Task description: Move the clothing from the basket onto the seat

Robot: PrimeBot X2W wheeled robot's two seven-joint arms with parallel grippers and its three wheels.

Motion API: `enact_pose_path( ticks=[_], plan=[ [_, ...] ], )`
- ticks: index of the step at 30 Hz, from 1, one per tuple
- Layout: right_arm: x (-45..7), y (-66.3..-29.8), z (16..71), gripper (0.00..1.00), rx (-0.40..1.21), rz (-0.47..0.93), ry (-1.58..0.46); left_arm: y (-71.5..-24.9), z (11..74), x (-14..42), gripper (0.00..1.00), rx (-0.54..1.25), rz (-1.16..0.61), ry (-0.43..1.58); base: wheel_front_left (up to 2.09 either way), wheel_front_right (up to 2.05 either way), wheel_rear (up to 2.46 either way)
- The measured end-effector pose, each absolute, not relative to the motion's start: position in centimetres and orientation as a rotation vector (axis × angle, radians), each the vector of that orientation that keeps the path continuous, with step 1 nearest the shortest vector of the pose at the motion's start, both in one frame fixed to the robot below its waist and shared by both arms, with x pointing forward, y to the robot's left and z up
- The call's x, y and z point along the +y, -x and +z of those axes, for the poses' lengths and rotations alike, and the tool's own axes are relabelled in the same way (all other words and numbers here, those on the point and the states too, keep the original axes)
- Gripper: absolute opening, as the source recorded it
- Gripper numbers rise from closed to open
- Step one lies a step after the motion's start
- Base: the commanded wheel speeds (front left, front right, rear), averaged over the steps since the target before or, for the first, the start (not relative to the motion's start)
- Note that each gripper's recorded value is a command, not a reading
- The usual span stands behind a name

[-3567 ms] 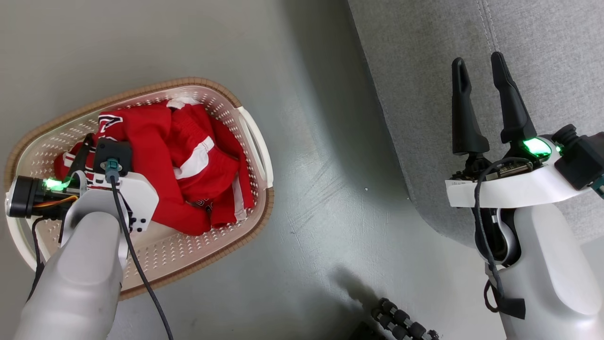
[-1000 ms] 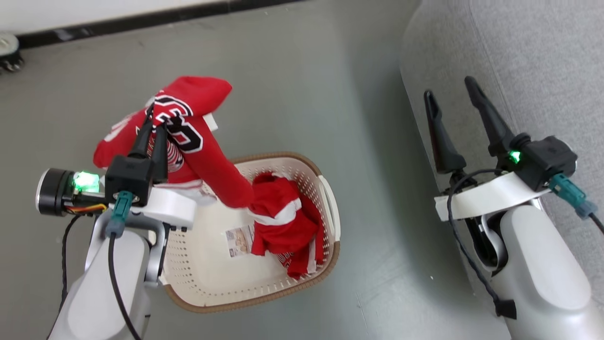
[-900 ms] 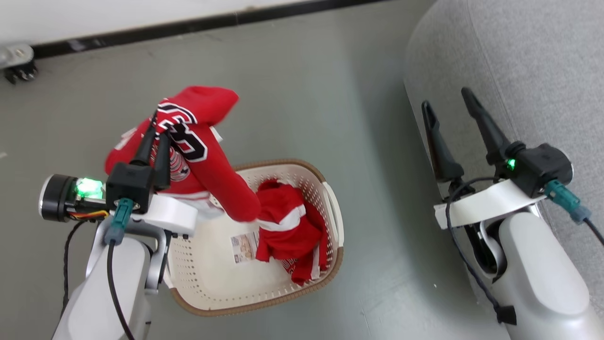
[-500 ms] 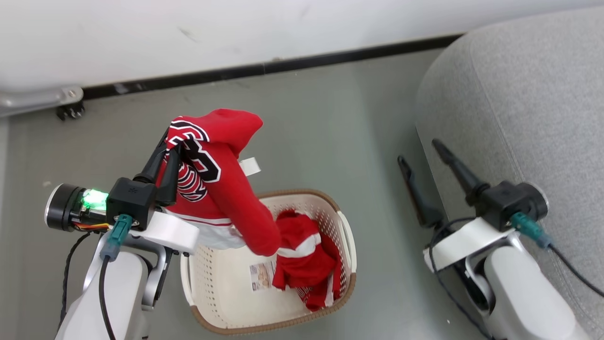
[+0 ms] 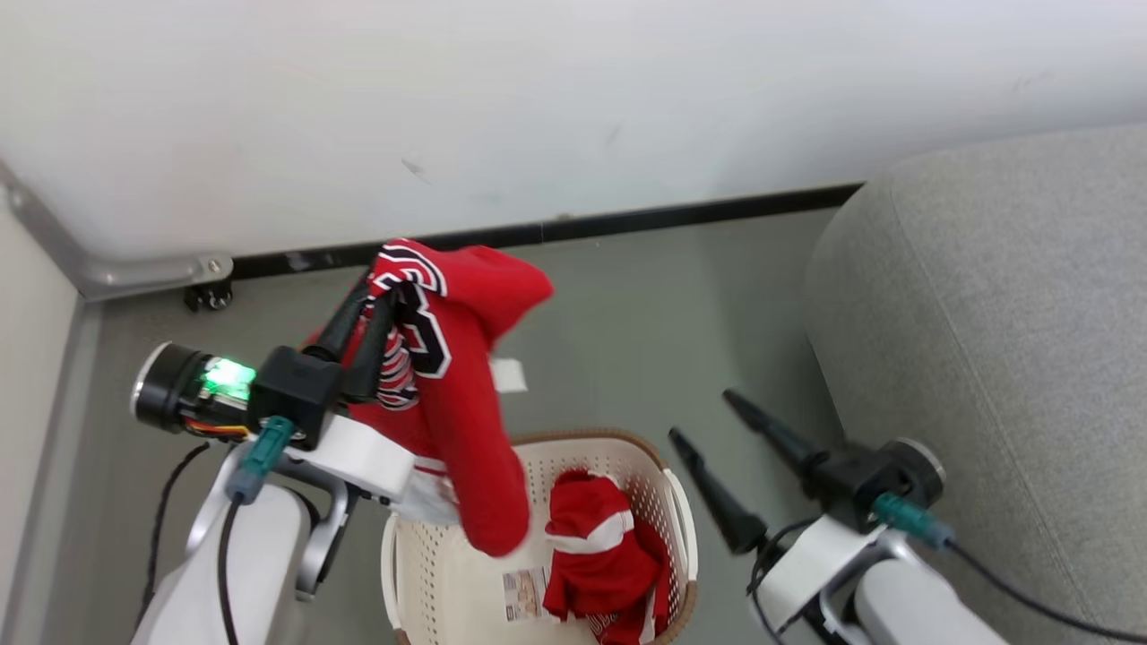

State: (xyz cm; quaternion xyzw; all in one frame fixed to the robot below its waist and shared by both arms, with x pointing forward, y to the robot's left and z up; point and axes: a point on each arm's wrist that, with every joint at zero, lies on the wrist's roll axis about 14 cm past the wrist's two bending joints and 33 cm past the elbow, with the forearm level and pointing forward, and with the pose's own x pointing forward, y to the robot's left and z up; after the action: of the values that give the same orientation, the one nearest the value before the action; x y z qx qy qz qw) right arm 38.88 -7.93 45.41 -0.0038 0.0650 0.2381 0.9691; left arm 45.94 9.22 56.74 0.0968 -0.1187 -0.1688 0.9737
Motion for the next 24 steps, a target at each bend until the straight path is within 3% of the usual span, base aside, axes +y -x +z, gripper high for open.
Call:
enact_pose_path(
  ticks=[10, 24],
  plan=[
    [-2.9, -34.7, 45.3, 1.00, 0.158, 0.623, -0.050, -43.9, 59.7, 6.9, 0.00, -0.278, -0.405, -0.198, 0.00, 0.00, 0.00],
    [0.8, -32.6, 46.3, 1.00, 0.142, 0.735, -0.044, -42.9, 61.0, 6.0, 0.00, -0.257, -0.416, -0.217, 0.00, 0.00, 0.00]
  ],
)
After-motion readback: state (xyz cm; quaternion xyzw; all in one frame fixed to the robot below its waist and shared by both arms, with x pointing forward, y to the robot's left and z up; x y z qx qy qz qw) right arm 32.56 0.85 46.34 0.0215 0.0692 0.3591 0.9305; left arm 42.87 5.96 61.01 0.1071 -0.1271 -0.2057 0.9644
